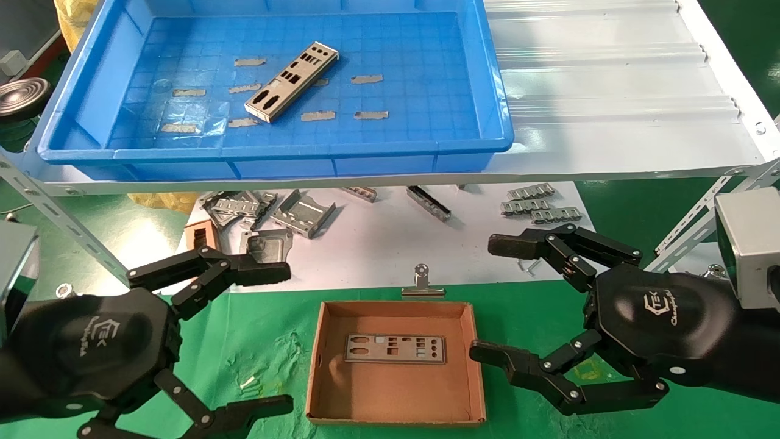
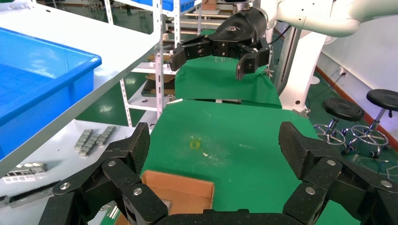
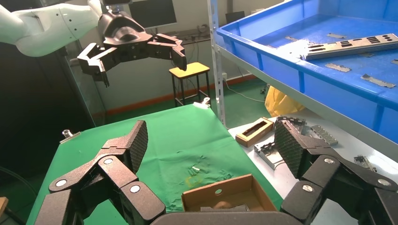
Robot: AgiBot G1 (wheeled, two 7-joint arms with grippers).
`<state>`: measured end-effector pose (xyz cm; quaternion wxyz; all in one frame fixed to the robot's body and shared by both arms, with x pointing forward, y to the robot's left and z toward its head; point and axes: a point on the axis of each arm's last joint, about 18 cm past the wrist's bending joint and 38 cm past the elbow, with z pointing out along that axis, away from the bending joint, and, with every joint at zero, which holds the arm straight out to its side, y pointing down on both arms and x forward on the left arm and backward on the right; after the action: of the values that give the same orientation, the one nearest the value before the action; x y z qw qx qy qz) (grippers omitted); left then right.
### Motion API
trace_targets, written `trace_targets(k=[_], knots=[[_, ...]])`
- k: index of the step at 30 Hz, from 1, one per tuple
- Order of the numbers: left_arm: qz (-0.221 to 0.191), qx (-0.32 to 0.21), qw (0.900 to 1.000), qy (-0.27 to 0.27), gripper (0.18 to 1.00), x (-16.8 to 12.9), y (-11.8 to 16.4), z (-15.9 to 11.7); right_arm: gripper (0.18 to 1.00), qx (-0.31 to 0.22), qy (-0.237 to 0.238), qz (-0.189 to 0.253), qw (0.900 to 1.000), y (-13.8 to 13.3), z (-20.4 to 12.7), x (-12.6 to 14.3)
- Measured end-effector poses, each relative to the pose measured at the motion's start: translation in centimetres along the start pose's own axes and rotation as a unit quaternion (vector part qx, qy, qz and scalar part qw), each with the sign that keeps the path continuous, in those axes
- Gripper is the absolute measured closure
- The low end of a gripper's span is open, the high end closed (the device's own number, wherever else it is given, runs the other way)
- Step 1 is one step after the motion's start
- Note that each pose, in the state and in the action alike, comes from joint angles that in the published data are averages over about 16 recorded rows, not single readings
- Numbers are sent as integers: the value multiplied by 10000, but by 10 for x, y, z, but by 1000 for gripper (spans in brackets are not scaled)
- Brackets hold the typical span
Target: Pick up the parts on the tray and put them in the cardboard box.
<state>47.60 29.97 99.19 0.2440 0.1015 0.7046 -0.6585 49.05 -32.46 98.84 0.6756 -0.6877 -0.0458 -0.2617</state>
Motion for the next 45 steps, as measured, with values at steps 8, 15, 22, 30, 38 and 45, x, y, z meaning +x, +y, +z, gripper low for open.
trace_targets(k=[8, 15, 22, 30, 38, 45], knots=[[0, 0, 10000, 0, 184, 0, 0, 0, 180, 0, 0, 0, 10000, 0, 0, 0], [0, 0, 10000, 0, 184, 0, 0, 0, 192, 0, 0, 0, 10000, 0, 0, 0], [0, 0, 10000, 0, 184, 0, 0, 0, 235, 0, 0, 0, 10000, 0, 0, 0], [0, 0, 10000, 0, 184, 0, 0, 0, 336, 0, 0, 0, 10000, 0, 0, 0], [0, 0, 10000, 0, 184, 0, 0, 0, 499, 0, 0, 0, 10000, 0, 0, 0], [0, 0, 10000, 0, 184, 0, 0, 0, 668, 0, 0, 0, 10000, 0, 0, 0]])
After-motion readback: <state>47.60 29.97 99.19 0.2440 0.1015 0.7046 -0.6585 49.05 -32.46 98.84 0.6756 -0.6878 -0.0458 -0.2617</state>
